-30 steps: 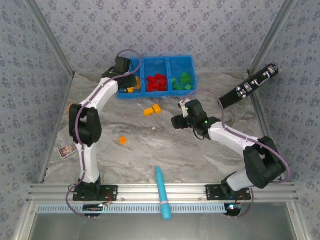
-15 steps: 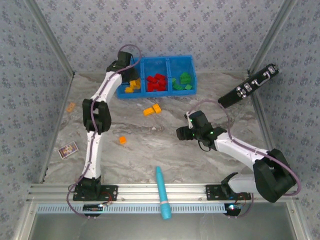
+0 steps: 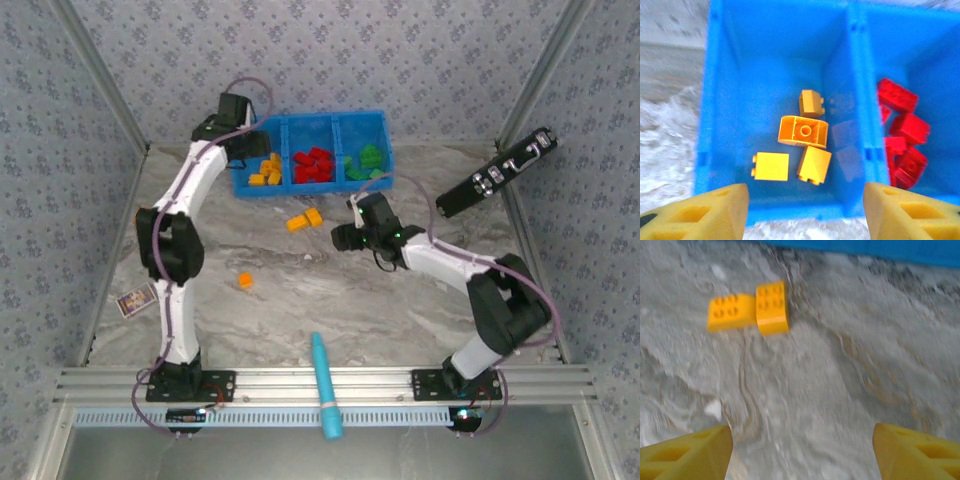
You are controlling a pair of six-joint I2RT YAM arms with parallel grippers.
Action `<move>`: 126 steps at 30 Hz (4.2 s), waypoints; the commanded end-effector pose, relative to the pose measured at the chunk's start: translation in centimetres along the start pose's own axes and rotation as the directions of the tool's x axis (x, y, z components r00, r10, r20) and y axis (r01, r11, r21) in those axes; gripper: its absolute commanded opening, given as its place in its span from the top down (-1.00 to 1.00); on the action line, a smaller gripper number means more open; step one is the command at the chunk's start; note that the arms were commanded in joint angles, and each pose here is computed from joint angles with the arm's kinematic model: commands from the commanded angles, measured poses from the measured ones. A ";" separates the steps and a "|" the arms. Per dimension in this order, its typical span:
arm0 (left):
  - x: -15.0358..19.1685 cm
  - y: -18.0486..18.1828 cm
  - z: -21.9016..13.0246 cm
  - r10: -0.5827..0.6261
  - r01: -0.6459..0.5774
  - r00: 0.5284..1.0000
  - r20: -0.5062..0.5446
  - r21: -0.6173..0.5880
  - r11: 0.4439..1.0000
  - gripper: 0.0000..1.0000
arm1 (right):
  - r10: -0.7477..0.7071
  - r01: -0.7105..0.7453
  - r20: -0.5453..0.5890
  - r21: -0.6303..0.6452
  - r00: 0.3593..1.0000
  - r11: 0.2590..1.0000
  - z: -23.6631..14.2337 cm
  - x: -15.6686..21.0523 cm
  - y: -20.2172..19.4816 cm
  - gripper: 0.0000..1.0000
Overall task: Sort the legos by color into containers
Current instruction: Place the lego in the container, then pick up the lego from the center of the table, then place the lego in the container.
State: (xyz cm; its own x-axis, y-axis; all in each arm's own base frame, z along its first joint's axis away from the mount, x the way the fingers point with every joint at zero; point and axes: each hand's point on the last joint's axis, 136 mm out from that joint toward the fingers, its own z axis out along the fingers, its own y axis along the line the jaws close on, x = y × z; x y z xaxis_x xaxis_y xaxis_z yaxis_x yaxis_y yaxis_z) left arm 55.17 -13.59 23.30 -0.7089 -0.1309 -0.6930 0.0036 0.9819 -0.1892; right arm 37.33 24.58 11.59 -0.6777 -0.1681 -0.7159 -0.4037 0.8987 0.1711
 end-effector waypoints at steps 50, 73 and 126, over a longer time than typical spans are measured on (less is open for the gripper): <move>5.1 9.1 -22.8 0.249 -0.199 0.942 0.226 -0.224 0.954 -0.52 | -0.002 0.001 -0.244 -0.007 0.970 1.000 16.4 -2.4 0.9 -0.32; 7.6 10.2 -22.3 0.265 -0.217 0.948 0.177 -0.250 0.943 -0.52 | -0.068 0.067 -0.212 -0.009 0.975 0.998 11.4 -4.1 0.5 0.23; 17.7 9.5 -22.7 0.198 -0.195 0.979 0.050 -0.068 0.979 -0.58 | -0.149 0.288 0.439 -0.269 0.886 0.919 11.5 -25.8 12.9 -0.13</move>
State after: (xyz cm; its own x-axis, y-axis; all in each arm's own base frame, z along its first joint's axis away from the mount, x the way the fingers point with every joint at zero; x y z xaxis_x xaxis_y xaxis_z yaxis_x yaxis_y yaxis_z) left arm 26.95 -1.67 26.25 -0.6332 0.0925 -0.7684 0.0321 0.9951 0.0934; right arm 57.90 45.28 18.77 -0.3590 -0.1127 -0.9265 -0.6948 0.6951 0.1846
